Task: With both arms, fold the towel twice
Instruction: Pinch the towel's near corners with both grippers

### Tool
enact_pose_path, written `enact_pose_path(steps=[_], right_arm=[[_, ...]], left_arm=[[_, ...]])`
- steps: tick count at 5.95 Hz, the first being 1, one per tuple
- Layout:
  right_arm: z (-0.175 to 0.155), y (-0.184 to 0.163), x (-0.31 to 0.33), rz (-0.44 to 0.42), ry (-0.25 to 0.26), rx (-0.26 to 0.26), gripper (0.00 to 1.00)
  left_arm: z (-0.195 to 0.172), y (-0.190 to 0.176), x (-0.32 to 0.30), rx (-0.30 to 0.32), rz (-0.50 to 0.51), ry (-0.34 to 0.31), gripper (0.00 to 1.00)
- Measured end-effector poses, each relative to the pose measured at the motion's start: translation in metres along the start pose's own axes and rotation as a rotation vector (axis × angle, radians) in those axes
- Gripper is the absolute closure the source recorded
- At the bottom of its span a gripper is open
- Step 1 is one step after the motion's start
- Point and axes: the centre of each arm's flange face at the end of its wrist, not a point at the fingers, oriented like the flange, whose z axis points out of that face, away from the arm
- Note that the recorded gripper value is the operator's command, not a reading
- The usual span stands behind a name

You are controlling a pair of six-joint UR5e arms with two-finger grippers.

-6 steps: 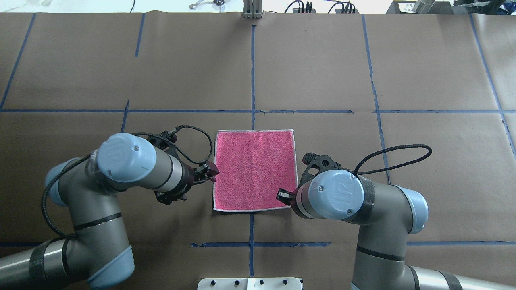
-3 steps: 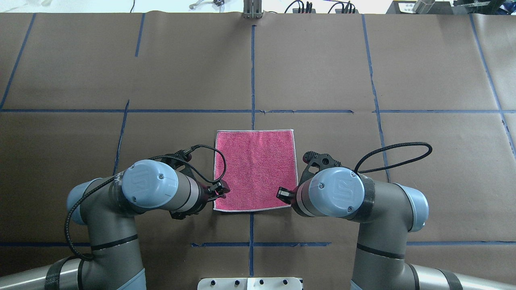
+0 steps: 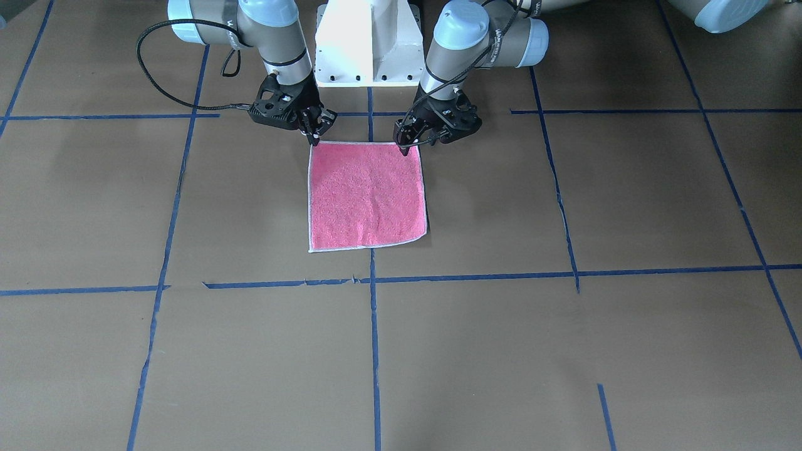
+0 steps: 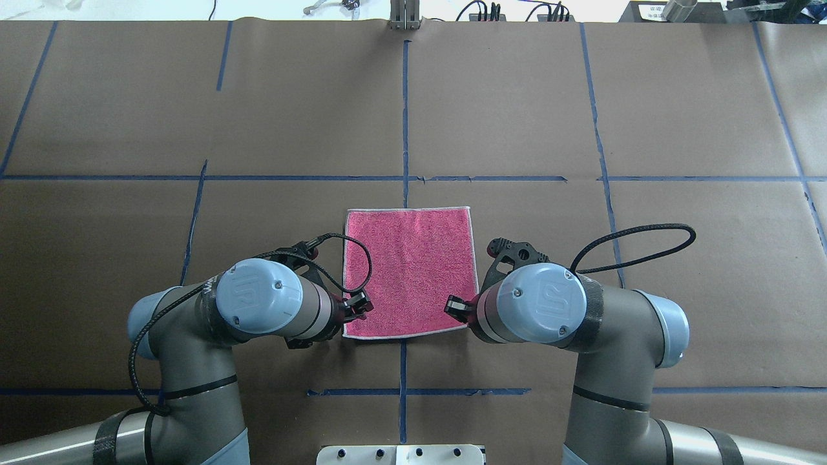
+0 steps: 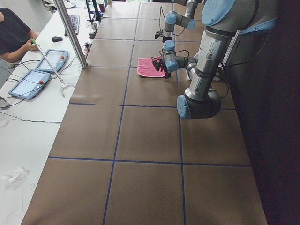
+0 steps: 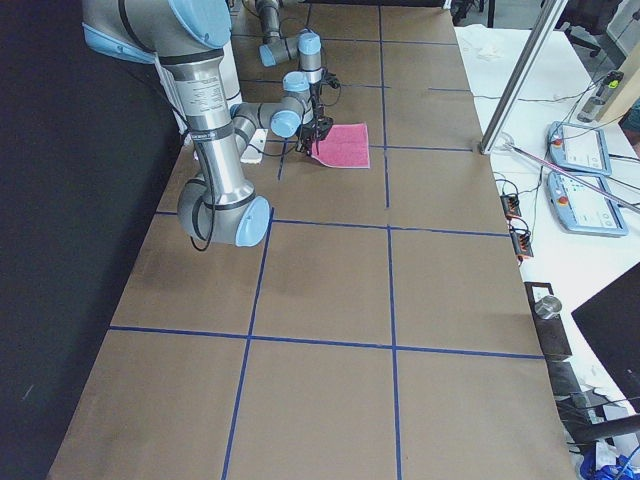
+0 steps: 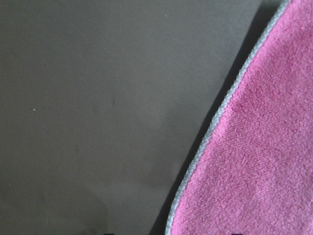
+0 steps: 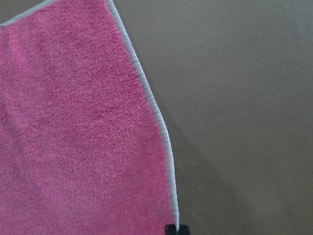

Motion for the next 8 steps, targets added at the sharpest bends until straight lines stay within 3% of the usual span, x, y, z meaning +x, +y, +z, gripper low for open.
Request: enact_pose_path(steps=[1,2,5,6,8], right_arm=[[0.0,0.0,0.0,0.001,-0.001,0.001,1.0],[0.0,0.0,0.0,0.001,-0.001,0.001,1.0],[0.0,-0.001,0.0,0.002,-0.001,0.002,1.0],[0.0,-0.001,0.0,0.002,-0.001,0.002,1.0],[0.0,-0.002,0.002,0.007,0.002,0.003,1.0]], left_arm=[[0.001,0.002,0.0,-0.003,0.002,-0.001,0.42],[0.002,0.005,-0.001,-0.007,0.005,-0.002,0.51],[0.003,0.01,-0.002,-0.015,0.01,-0.003,0.94],[0.001,0.011,-0.001,-0.019,0.01,0.001,1.0],[-0.01,0.015,0.003,-0.03,0.0,0.018,1.0]])
